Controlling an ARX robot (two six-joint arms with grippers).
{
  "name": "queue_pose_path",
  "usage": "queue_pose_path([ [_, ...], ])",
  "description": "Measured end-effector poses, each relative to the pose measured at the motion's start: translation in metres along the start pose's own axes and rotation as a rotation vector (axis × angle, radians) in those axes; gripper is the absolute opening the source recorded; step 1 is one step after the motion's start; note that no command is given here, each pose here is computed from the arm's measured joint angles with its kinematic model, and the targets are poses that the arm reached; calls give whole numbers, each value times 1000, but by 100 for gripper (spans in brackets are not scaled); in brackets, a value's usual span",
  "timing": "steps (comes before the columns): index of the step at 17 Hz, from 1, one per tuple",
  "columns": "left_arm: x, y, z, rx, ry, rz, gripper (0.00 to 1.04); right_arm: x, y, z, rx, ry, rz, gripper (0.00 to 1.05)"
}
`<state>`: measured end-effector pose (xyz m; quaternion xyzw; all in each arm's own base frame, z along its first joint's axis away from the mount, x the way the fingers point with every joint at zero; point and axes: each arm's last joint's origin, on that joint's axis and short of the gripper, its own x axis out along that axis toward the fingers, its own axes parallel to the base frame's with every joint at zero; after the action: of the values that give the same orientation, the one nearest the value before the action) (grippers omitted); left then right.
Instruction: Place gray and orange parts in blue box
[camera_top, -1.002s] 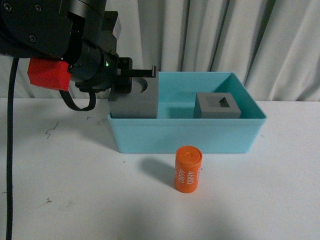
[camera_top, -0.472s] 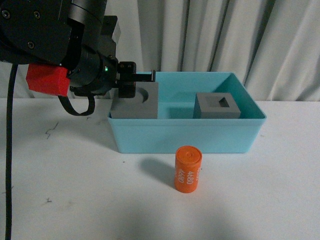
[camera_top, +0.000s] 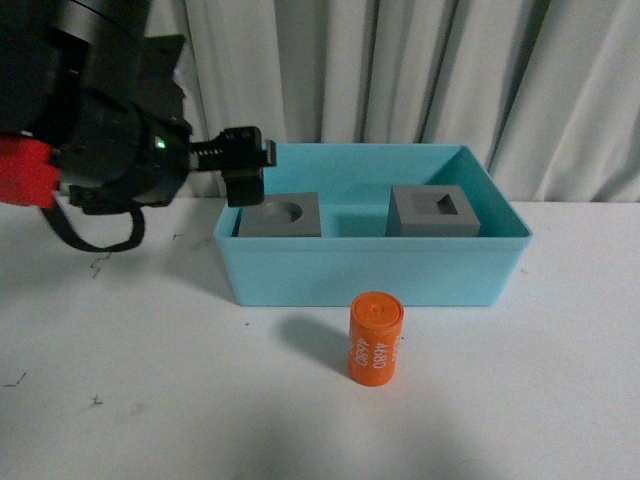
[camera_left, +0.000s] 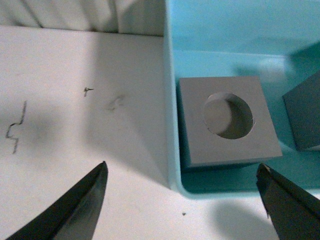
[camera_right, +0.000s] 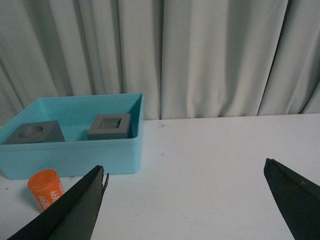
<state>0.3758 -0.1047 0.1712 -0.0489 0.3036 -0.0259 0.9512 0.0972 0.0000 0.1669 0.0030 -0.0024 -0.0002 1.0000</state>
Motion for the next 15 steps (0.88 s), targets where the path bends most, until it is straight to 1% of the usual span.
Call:
queue_pose_path([
  [1, -26, 9, 2, -57, -19, -8, 99, 0, 0, 0, 0, 0, 0, 98],
  [2, -51, 19, 4, -105, -51, -26, 98, 0, 0, 0, 0, 0, 0, 98],
  [3, -85, 30, 0, -164, -74, -30, 98, 0, 0, 0, 0, 0, 0, 98],
  [4, -115, 41, -14, -206, -71, -18, 98, 0, 0, 0, 0, 0, 0, 98],
  [5, -143, 49, -43, -243, -31, 2, 98, 0, 0, 0, 0, 0, 0, 98],
  [6, -166, 56, -76, -259, 21, 40, 98, 0, 0, 0, 0, 0, 0, 98],
  [7, -182, 60, -103, -285, 60, 68, 98, 0, 0, 0, 0, 0, 0, 98],
  [8, -195, 61, -121, -304, 74, 93, 98, 0, 0, 0, 0, 0, 0, 98],
  [9, -205, 60, -123, -335, 34, 65, 98, 0, 0, 0, 0, 0, 0, 98],
  [10, -208, 60, -116, -357, -31, 52, 98, 0, 0, 0, 0, 0, 0, 98],
  [11, -204, 62, -118, -318, -270, 8, 88, 0, 0, 0, 0, 1, 2, 98],
  [12, -202, 69, -134, -200, -420, -8, 75, 0, 0, 0, 0, 1, -3, 98],
  [13, -204, 75, -139, -88, -528, 13, 63, 0, 0, 0, 0, 0, 0, 98],
  [14, -211, 78, -131, -13, -608, 29, 50, 0, 0, 0, 0, 0, 0, 98],
  [15, -215, 81, -131, 32, -623, 38, 37, 0, 0, 0, 0, 0, 0, 98],
])
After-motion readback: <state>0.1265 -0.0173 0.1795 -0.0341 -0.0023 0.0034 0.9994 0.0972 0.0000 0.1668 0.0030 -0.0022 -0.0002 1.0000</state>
